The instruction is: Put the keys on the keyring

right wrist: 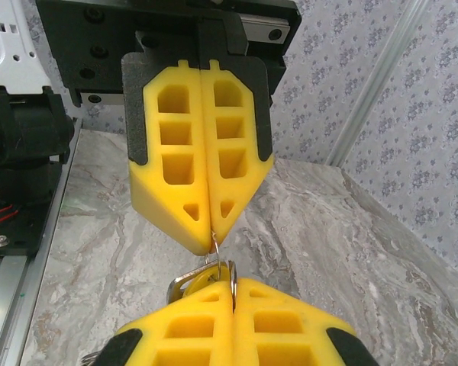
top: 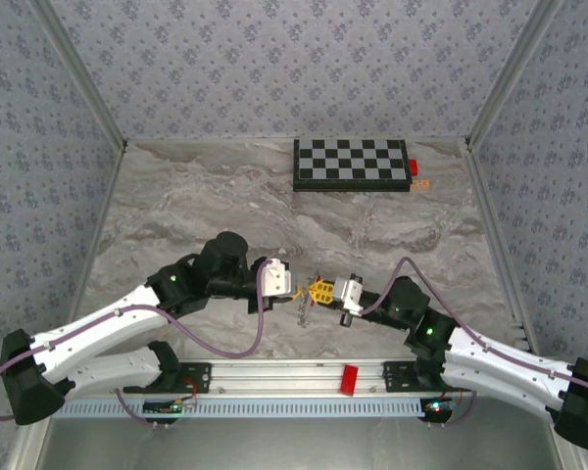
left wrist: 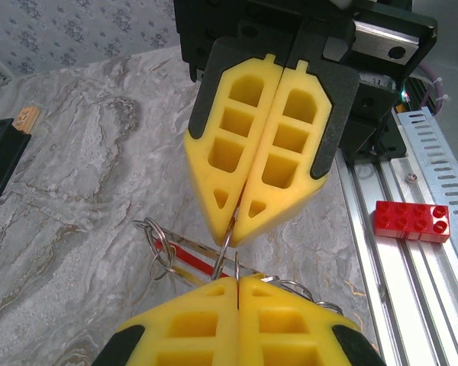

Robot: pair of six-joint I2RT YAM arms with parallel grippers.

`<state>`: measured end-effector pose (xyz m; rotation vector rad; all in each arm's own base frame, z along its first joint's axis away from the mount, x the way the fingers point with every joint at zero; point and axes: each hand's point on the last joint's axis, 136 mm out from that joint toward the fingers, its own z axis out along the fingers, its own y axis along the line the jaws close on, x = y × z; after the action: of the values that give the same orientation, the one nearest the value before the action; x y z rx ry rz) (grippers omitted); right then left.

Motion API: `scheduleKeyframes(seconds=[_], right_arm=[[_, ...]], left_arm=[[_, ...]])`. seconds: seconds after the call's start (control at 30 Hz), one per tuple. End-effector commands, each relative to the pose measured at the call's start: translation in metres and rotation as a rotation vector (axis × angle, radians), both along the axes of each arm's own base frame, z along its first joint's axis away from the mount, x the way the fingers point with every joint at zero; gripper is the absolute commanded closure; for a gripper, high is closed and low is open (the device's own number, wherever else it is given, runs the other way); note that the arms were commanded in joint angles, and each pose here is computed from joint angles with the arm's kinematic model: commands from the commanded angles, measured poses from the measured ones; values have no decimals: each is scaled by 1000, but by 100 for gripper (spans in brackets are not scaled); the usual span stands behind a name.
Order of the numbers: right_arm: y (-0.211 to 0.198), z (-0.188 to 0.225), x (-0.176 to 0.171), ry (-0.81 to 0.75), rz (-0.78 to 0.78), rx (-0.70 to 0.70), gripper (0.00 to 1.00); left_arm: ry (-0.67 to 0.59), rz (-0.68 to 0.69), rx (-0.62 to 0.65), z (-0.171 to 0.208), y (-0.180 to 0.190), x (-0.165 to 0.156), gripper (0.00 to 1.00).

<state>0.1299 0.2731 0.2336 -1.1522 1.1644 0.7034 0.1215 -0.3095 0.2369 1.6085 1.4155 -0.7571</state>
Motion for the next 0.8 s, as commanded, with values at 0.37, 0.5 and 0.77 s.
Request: scheduleKeyframes(seconds=[0.37, 0.5, 0.77], right_arm=[[-11, 26, 12, -5, -78, 89, 100], [-13, 34, 2, -43, -29, 125, 100], [-9, 39, -11, -67, 43, 136, 100]], left_arm=[[-8, -29, -13, 7, -4, -4, 100], [-14, -29, -13, 7, -4, -3, 100], [-14, -35, -11, 8, -4, -3, 100]])
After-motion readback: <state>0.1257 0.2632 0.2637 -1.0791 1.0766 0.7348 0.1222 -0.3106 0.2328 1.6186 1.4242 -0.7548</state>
